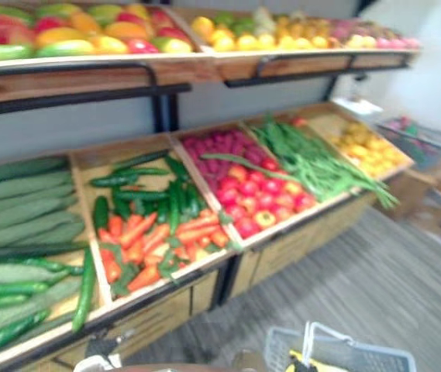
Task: Pick vegetable in the basket
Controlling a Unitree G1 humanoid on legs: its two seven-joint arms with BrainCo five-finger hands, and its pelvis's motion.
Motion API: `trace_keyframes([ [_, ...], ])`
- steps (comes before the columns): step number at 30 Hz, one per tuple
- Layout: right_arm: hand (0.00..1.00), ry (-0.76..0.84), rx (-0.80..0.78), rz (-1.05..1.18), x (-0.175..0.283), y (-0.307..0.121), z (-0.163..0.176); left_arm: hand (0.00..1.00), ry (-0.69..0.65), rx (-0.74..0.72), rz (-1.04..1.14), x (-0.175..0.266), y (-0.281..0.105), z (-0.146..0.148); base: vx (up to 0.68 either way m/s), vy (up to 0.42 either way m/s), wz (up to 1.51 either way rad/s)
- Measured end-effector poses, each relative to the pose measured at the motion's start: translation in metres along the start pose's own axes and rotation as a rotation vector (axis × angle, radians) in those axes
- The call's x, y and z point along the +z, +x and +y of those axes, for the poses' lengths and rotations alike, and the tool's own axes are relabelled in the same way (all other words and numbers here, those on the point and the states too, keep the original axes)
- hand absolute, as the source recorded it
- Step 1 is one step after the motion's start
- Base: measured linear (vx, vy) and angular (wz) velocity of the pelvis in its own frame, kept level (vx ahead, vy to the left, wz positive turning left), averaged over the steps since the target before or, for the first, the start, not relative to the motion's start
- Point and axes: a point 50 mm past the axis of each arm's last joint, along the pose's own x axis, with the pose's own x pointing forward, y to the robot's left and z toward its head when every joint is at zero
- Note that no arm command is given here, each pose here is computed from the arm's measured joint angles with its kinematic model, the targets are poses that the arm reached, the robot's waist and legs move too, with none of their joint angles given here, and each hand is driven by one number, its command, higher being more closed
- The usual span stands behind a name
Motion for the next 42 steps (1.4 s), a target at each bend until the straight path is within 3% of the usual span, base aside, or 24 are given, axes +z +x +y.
trace_keyframes([
  [3,1.00,-0.051,-0.041,-0.051,0.012,0.003,-0.021,0.00,-0.067,-0.011,0.028,-0.009,-0.007,-0.015,0.04,-0.208,1.55],
  [8,1.00,-0.066,-0.002,0.025,-0.002,0.002,-0.009,0.00,-0.144,0.082,0.054,-0.017,-0.007,0.008,0.11,-0.226,1.33],
  [15,1.00,-0.062,-0.038,-0.032,0.014,0.006,-0.021,0.00,-0.188,0.174,0.260,-0.073,-0.032,0.028,0.15,-0.057,0.40],
  [23,1.00,-0.017,-0.070,0.002,0.008,0.007,-0.028,0.00,-0.138,0.170,0.275,-0.075,-0.032,0.028,-0.01,-0.043,0.26],
  [36,1.00,0.005,-0.102,0.070,-0.011,0.002,-0.038,0.00,0.053,0.088,0.292,-0.077,-0.030,0.029,-0.06,0.044,-0.08],
  [42,1.00,0.003,-0.095,0.132,-0.025,-0.001,-0.035,0.00,0.068,0.090,0.268,-0.070,-0.026,0.029,0.10,0.025,-0.09],
])
